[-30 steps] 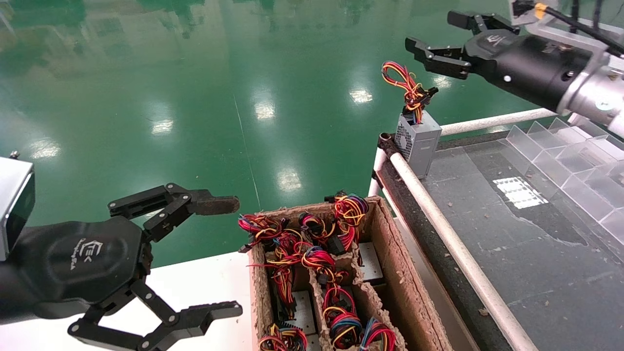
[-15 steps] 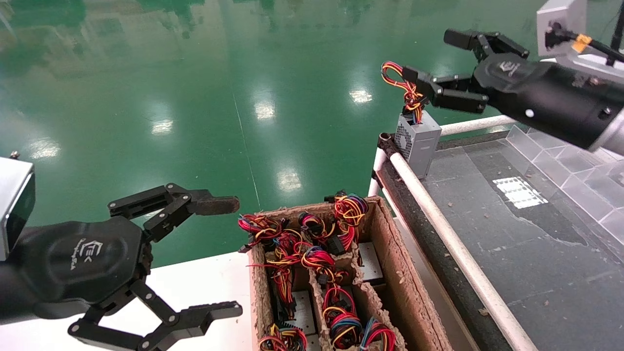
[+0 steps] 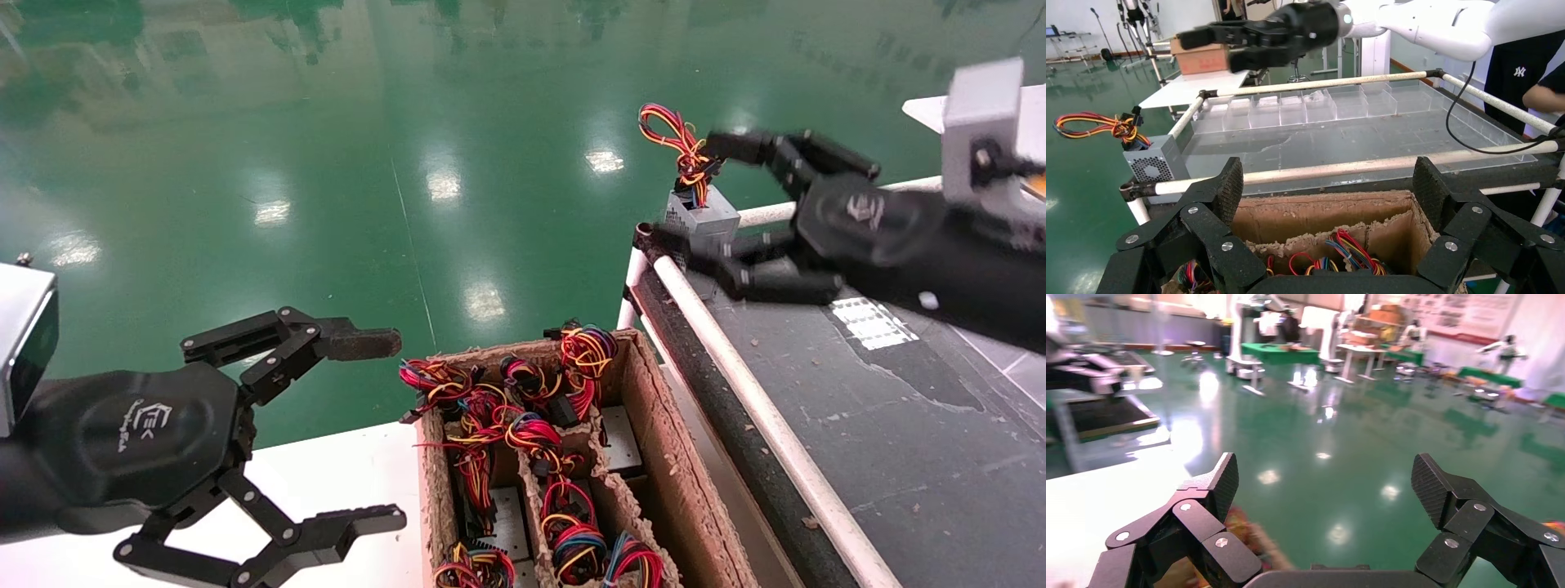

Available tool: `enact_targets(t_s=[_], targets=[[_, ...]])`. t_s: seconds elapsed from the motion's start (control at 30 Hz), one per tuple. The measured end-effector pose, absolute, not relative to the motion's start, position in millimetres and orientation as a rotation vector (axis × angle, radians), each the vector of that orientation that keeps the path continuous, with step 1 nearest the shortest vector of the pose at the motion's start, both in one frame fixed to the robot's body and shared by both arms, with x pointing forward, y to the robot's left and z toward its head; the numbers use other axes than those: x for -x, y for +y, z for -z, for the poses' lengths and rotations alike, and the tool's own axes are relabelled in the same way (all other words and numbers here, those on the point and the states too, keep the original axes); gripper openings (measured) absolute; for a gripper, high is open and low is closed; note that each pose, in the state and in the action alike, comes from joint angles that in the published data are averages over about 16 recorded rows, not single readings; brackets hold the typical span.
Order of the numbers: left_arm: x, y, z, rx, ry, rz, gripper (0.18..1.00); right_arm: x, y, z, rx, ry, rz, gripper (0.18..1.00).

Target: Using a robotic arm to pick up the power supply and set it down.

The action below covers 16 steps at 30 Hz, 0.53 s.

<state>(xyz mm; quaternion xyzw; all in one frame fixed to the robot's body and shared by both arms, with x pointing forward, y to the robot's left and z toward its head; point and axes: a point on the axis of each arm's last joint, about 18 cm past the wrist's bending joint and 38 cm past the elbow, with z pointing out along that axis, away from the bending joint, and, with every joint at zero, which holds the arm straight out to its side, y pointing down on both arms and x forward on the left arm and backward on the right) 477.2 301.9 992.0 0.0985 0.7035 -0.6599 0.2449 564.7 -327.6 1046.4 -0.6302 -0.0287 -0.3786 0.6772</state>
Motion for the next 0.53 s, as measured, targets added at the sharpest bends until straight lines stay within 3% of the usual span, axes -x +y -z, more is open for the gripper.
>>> enact_targets(t_s=[0.53], targets=[[-477.2, 301.9, -992.0, -0.269, 1.920, 1.801, 1.001, -497.6, -308.3, -1005.6, 1.549, -0.193, 0.631, 1.001]])
